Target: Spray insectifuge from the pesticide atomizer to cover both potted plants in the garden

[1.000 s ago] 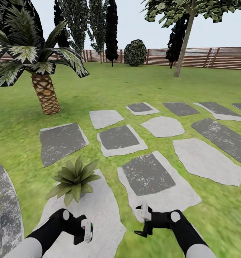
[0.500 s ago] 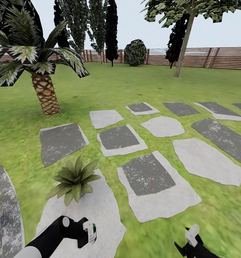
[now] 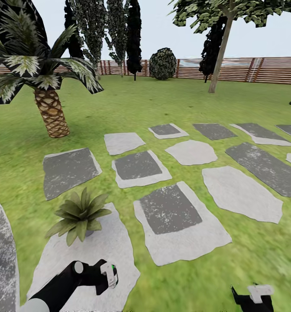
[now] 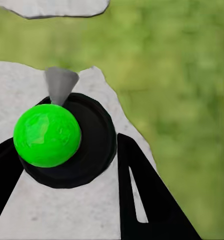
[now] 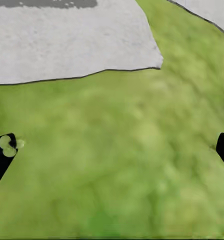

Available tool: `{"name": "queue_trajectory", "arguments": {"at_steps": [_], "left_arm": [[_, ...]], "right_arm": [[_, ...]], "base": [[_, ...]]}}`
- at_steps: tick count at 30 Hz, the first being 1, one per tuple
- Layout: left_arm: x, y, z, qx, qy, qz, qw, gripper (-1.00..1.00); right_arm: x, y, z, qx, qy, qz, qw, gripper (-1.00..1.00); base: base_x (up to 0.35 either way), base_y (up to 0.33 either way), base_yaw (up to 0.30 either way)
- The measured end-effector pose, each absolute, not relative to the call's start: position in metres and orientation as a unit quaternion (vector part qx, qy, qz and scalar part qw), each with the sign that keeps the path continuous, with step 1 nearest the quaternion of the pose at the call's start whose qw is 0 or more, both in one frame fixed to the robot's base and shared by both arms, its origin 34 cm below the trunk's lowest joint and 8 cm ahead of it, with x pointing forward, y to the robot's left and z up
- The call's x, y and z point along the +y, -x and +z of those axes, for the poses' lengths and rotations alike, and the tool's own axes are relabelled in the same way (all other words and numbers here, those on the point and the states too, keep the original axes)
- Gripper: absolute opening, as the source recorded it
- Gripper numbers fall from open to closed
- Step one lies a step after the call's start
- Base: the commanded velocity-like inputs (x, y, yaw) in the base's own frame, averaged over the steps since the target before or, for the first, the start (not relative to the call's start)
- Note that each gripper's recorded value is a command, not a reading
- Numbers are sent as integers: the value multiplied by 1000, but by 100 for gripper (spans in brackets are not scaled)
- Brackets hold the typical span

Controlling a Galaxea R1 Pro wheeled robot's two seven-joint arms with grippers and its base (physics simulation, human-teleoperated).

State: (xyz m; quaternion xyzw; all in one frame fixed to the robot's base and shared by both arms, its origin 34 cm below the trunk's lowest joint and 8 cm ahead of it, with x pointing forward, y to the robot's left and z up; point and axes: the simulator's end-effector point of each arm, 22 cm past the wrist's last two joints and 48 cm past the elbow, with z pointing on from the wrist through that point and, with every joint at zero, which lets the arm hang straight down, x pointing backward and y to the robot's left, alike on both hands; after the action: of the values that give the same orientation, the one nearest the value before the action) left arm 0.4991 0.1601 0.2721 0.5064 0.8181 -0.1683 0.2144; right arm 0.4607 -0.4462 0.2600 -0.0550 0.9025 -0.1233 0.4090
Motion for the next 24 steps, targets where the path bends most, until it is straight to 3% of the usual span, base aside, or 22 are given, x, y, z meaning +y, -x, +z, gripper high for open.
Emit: {"name": "queue_trajectory", "arguments": {"at_steps": [4,10,17,24], "left_arm": [[166,-510,271,826,-493,-146,230,-100],[175,-513,269,834,-481,-138,231,-100],[224,-535,273,898,-356,-123,229,-100],[255,-489,258,941,-292,-144,95,-100]], "right_arm": [[-442,-454,254,906,45,-125,402,100],[-440,-451,251,908,42,-123,399,100],[-429,-450,247,910,40,-115,397,100],[-421,-449,244,910,34,-114,396,100]], "base": [[-146,-144,31],[-15,-12,224],[0,0,258],[0,0,259]]}}
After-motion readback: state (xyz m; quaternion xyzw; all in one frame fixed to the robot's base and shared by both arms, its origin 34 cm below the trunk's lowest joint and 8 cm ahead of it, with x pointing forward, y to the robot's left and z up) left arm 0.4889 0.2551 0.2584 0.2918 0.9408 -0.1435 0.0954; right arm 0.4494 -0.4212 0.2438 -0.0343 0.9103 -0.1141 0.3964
